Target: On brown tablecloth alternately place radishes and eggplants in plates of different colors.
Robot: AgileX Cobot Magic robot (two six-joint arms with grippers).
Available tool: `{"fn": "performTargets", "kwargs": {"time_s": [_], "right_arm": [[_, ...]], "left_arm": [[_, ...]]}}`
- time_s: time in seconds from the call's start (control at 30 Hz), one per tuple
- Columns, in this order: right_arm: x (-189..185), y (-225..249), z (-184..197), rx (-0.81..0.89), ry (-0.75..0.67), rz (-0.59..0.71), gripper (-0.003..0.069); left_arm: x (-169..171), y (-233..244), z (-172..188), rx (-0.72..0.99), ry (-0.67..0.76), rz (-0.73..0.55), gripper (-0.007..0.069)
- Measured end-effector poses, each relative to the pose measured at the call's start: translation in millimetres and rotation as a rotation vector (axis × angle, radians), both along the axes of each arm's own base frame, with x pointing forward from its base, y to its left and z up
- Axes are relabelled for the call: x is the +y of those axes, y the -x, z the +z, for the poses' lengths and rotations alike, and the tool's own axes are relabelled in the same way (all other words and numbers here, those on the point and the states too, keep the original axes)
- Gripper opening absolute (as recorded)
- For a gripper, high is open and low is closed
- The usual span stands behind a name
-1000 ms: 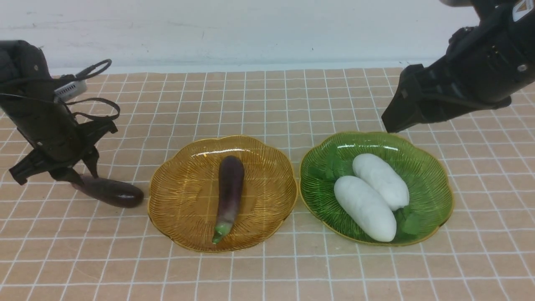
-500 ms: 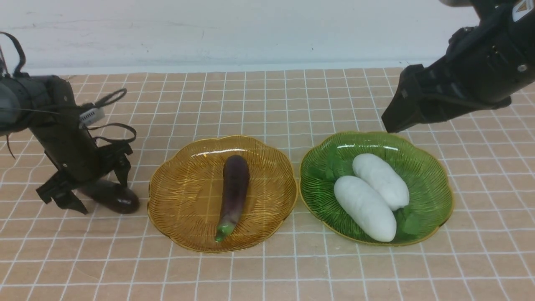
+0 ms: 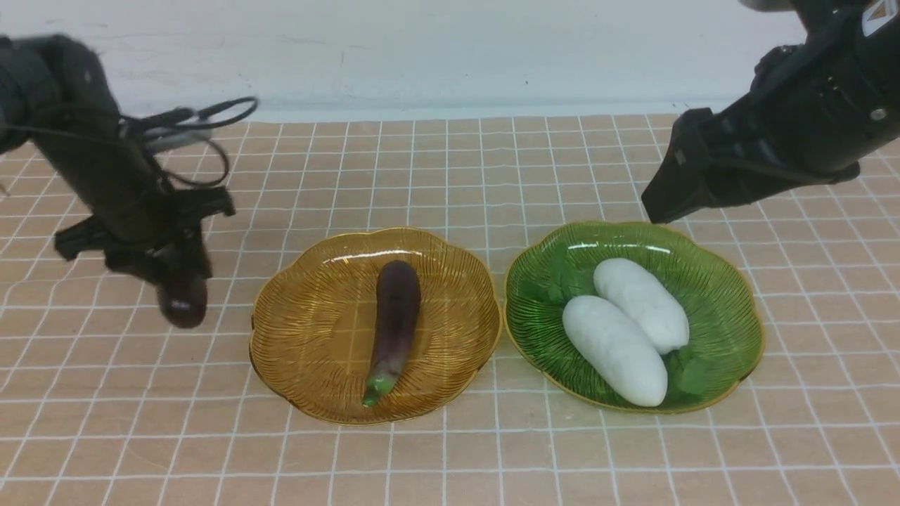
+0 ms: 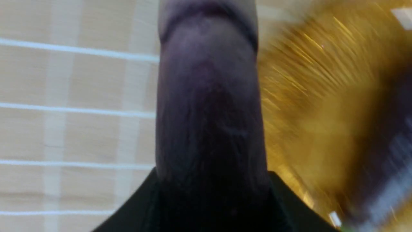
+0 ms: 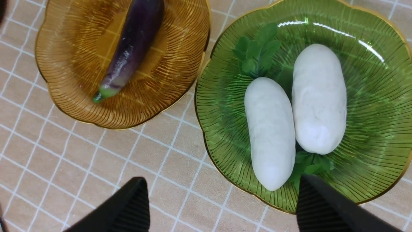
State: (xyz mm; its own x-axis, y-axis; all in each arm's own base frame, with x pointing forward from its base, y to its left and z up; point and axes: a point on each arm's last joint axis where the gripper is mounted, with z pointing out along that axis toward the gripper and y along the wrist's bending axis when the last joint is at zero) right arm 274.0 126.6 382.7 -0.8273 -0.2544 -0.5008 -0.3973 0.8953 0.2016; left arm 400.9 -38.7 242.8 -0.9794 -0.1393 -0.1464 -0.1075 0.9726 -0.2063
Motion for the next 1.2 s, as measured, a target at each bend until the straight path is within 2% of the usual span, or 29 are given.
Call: {"fn": "performTargets", "kwargs": {"time_s": [0.07, 0.17, 0.27, 0.37, 0.5, 0.6, 0.7, 0.87, 1.0, 1.2], "right_arm": [[-0.8, 2.3, 2.8, -0.008, -0.004, 0.0, 0.0522], [-6.0, 15.3, 17.8, -0.057, -0.02, 0.003, 0.0441], [-18.9, 42.1, 43.5, -0.158, -0.03, -0.001, 0.03], [-41.1, 85.0, 61.2, -0.263, -0.019, -0.032, 0.0138], [-72.7, 139.6, 46.1, -0.322, 0.039, -0.104, 0.001], [-91.8, 171.1, 16.8, -0.38, 0.064, -0.161, -0.001], [-102.4, 190.5, -21.0, -0.515, 0.012, -0.207, -0.0014], [-95.9, 184.1, -78.4, -0.758, -0.124, -0.191, -0.0015], [-91.6, 179.8, -82.5, -0.902, -0.204, -0.177, -0.0015], [-91.2, 179.7, -80.2, -0.927, -0.215, -0.175, -0.0015]], "left_arm": [[-28.8, 4.1, -7.2, 0.034, -0.005, -0.121, 0.0284], [-53.7, 5.9, -21.3, 0.064, -0.041, -0.208, 0.0304], [-71.2, 6.8, -34.4, 0.083, -0.07, -0.262, 0.034], [-79.1, 7.1, -36.2, 0.07, -0.072, -0.284, 0.0424], [-80.3, 7.4, -36.2, 0.068, -0.073, -0.29, 0.051], [-80.2, 7.7, -36.2, 0.072, -0.073, -0.29, 0.0512], [-80.2, 7.9, -36.2, 0.074, -0.073, -0.291, 0.0485], [-80.1, 8.4, -36.3, 0.08, -0.074, -0.292, 0.0401], [-79.8, 10.0, -36.4, 0.097, -0.075, -0.295, 0.0323], [-79.5, 11.3, -36.5, 0.109, -0.076, -0.3, 0.0239]]}}
